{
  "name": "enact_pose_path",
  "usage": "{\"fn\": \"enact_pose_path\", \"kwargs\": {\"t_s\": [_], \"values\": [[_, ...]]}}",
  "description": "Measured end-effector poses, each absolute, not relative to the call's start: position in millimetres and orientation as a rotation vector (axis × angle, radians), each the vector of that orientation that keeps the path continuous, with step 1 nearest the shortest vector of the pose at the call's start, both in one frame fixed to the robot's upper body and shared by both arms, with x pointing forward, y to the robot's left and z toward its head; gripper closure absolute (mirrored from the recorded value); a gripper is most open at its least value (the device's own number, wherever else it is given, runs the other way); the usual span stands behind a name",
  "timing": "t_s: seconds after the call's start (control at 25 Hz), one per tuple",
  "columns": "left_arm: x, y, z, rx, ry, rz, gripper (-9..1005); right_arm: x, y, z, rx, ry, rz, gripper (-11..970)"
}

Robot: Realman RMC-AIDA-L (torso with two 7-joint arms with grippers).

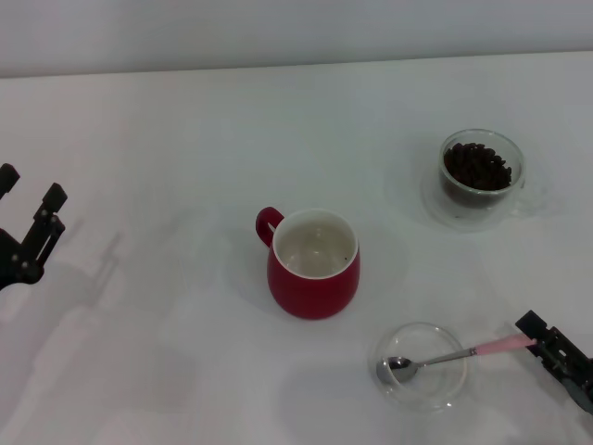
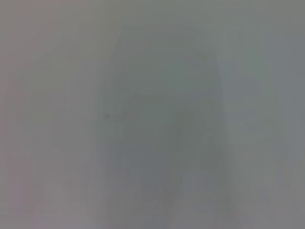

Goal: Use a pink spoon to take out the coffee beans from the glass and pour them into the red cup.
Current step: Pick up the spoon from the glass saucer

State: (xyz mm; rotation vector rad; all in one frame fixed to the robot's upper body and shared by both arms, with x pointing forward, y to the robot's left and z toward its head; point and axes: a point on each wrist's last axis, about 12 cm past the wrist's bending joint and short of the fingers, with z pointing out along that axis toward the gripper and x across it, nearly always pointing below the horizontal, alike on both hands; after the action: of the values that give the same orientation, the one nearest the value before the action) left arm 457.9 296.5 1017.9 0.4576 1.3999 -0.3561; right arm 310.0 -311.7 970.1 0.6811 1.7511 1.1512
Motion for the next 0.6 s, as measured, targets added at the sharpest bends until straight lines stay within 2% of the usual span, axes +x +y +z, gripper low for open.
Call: {"fn": "enact_pose_path", "kwargs": {"t_s": [0.6], "values": [[455.7,297.9,1016.0,0.453,1.412,-0.351,449,316.3,-308.9,971.7,0.641,1.759,1.182,150]]}}
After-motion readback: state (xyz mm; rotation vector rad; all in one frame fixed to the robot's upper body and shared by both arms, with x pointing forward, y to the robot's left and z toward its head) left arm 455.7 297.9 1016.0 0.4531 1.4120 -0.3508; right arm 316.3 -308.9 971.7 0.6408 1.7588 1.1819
